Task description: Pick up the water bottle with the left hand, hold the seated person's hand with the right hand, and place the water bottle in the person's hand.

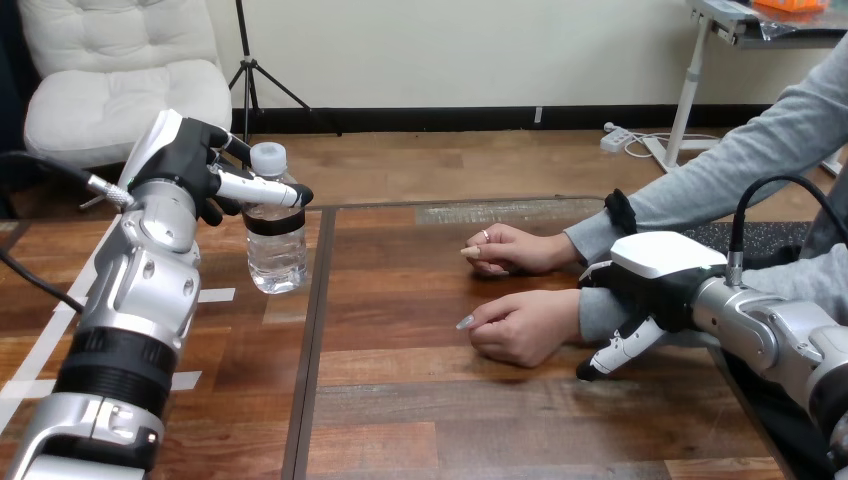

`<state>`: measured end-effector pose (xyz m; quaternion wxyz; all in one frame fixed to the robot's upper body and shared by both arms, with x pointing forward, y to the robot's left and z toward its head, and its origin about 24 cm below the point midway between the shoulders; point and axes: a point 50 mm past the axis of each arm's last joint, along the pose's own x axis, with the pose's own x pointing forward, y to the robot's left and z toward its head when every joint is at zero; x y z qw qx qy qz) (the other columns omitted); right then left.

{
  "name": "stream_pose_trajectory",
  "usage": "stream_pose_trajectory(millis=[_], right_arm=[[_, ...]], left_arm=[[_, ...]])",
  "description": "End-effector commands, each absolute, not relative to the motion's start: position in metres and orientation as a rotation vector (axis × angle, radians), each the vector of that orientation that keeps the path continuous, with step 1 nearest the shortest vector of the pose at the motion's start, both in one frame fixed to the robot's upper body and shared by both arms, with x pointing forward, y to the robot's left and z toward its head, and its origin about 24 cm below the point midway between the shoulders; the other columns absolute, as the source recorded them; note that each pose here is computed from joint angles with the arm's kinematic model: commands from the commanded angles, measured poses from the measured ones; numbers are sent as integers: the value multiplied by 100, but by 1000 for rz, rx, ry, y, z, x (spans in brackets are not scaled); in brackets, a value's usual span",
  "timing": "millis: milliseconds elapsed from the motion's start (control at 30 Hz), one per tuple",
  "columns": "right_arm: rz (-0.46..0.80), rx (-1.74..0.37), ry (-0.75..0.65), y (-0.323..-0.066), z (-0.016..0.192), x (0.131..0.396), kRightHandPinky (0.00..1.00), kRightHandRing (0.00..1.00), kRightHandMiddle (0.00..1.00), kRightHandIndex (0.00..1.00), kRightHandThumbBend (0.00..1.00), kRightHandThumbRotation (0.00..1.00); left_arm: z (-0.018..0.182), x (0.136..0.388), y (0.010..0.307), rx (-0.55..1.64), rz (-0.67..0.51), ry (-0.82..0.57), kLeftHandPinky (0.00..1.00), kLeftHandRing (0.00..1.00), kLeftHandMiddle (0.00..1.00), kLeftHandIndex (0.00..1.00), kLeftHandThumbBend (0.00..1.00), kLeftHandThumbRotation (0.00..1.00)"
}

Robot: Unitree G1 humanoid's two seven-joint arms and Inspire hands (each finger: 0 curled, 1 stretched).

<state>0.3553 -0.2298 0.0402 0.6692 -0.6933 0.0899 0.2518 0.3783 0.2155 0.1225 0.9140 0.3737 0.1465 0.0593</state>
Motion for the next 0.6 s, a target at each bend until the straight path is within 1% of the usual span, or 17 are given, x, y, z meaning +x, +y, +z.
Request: stream_pose_trajectory(millis=[0, 567], right_arm=[[552, -1587, 115, -212, 62, 372, 67, 79, 81, 81, 100, 51], [555, -1601, 111, -209, 63, 374, 60, 73, 78, 78, 100, 37]], left_arm=[[163, 384, 210, 795, 147, 150, 24, 30, 38, 46, 65, 0], [163, 384, 211, 804, 146, 147, 22, 28, 37, 50, 65, 0]])
